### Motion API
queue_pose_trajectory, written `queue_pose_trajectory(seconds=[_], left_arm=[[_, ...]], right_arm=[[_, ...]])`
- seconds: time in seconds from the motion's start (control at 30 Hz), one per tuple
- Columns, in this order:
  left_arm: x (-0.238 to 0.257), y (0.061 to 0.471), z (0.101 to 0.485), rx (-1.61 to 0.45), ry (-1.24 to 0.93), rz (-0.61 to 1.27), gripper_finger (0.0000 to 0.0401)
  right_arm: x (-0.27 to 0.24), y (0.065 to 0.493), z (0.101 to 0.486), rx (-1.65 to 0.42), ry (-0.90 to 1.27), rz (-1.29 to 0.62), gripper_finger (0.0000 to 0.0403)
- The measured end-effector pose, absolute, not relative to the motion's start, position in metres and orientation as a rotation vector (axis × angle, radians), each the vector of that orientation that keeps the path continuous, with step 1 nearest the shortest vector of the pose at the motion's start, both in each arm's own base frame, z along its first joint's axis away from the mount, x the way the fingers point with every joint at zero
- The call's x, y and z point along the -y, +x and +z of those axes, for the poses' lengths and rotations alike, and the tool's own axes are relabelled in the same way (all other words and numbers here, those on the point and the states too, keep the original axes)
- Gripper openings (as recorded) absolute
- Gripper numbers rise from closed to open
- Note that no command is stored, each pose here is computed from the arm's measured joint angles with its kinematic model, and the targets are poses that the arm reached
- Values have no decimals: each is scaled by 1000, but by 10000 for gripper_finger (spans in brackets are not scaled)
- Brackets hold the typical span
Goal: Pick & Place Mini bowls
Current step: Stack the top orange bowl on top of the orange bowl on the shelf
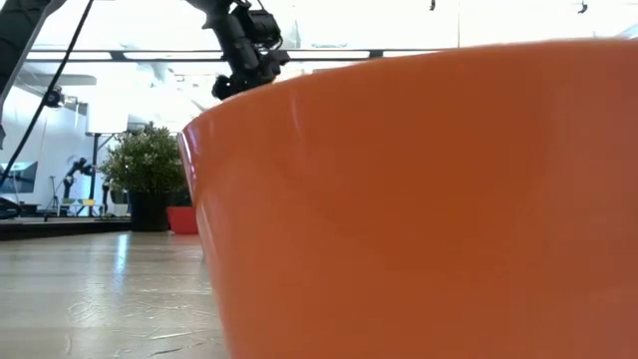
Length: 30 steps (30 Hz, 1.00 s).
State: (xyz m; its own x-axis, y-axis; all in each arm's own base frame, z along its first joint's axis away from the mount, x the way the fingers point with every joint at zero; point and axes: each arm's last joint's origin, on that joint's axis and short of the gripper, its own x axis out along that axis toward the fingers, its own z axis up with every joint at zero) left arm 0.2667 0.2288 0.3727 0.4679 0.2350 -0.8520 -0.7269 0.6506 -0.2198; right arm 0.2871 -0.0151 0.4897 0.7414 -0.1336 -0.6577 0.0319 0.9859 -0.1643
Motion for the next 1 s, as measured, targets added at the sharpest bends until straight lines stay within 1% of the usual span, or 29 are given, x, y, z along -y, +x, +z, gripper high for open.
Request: queue_pose_trajectory(seconds=[0.1, 0.2, 0.37, 0.63, 0.83, 1.0], left_arm=[[-225, 262, 385, -918, -603, 636, 65], [-220, 256, 399, -924, -547, 678, 65], [-205, 242, 425, -861, -464, 733, 65], [-153, 214, 456, -786, -322, 792, 65], [-107, 197, 463, -743, -208, 817, 65], [-74, 185, 459, -700, -195, 746, 65]], right_arm=[[15, 287, 490, -730, -135, -95, 8], [15, 287, 489, -733, -128, -98, 8], [15, 285, 489, -741, -122, -101, 8], [14, 270, 497, -721, -57, -128, 8], [14, 259, 494, -791, 25, -163, 8], [14, 253, 490, -856, 88, -208, 8]])
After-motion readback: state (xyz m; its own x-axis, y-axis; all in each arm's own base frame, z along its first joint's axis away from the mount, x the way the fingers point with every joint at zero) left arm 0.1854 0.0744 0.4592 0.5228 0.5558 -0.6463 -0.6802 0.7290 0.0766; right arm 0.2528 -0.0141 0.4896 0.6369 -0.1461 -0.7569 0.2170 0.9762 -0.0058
